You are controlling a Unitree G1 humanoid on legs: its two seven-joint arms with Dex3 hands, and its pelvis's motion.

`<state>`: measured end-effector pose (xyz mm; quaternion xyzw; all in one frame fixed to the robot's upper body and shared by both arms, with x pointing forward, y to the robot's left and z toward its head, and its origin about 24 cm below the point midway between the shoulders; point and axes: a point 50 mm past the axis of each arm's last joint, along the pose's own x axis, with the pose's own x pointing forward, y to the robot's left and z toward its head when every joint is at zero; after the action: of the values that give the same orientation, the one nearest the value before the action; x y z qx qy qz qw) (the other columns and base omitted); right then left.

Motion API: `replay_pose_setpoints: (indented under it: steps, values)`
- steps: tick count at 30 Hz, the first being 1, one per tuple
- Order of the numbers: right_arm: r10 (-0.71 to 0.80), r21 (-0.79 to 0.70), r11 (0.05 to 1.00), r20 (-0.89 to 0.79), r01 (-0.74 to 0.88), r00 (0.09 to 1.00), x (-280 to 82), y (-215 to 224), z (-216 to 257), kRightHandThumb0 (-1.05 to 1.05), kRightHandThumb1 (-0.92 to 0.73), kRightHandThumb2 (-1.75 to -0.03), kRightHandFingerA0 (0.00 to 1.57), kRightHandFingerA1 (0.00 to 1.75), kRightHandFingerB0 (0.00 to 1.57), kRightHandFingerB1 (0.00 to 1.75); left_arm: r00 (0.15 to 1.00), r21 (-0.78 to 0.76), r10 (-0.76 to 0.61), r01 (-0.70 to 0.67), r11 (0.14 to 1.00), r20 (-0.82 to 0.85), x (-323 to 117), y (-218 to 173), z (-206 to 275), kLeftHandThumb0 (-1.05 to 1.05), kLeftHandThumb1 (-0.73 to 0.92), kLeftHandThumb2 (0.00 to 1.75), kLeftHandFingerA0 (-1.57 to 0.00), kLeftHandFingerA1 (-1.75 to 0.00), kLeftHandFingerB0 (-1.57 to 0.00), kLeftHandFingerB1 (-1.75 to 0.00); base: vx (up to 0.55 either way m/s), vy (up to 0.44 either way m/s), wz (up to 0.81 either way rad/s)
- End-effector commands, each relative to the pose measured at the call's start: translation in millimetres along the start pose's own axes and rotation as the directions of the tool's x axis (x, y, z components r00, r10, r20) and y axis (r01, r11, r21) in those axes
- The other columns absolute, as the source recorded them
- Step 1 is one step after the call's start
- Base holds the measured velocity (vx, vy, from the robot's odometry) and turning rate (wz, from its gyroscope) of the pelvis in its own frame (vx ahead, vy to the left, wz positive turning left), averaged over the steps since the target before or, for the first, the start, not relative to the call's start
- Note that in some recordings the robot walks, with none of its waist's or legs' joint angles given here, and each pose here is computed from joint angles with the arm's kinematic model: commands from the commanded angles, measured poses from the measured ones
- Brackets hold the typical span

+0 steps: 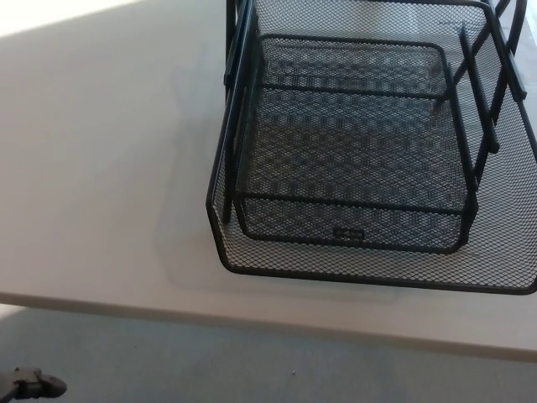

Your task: A balck drawer is kept on the middle of the table and the robot uses its right hand to push it back away from the robot

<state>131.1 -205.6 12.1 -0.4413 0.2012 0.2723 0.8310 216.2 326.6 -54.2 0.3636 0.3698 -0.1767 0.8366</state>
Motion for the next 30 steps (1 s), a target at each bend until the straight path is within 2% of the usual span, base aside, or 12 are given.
replay_pose_setpoints:
  steps: [1, 5, 11, 19, 30]
  values:
    - [0.273, -0.06, 0.961, 0.383, -0.271, 0.883, -58.7, -25.4, 72.6, -0.58, -0.63, -1.0, 0.38, 0.54, 0.2, 0.45, 1.0, 0.002, -0.002, 0.002, 1.0, 0.009, -4.1, 6.8, -2.1, -0.68, 0.61, 0.93, -0.35, -0.5, -0.25, -0.43, 0.0, 0.0, 0.0]
    - [0.308, -0.087, 0.949, 0.48, -0.304, 0.821, -58.5, -29.9, 85.2, -0.6, -0.63, -1.01, 0.39, 0.55, 0.21, 0.45, 1.0, 0.01, -0.007, 0.007, 1.0, 0.014, -3.2, 6.3, -0.2, -0.68, 0.61, 0.94, -0.34, -0.5, -0.24, -0.43, 0.0, 0.0, 0.0]
    - [0.358, -0.131, 0.93, 0.542, -0.344, 0.76, -57.5, -37.8, 100.5, -0.61, -0.63, -1.0, 0.39, 0.55, 0.21, 0.45, 1.0, 0.01, -0.01, 0.009, 1.0, 0.013, -2.8, 6.7, 0.6, -0.67, 0.61, 0.93, -0.32, -0.49, -0.23, -0.43, 0.0, 0.0, 0.0]
    - [0.422, -0.214, 0.905, 0.561, -0.368, 0.712, -52.7, -48.1, 115.7, -0.6, -0.63, -1.01, 0.37, 0.55, 0.18, 0.45, 1.0, 0.011, -0.014, 0.013, 1.0, 0.008, -2.5, 6.3, 0.4, -0.67, 0.61, 0.93, -0.3, -0.48, -0.23, -0.43, 0.0, 0.0, 0.0]
    - [0.568, -0.294, 0.818, 0.547, -0.494, 0.615, -23.0, -60.9, 132.1, -0.62, -0.65, -1.03, 0.38, 0.55, 0.19, 0.45, 1.0, 0.003, -0.017, 0.017, 1.0, 0.015, -2.7, 4.7, -0.3, -0.67, 0.6, 0.93, -0.31, -0.49, -0.23, -0.44, 0.0, 0.0, 0.0]
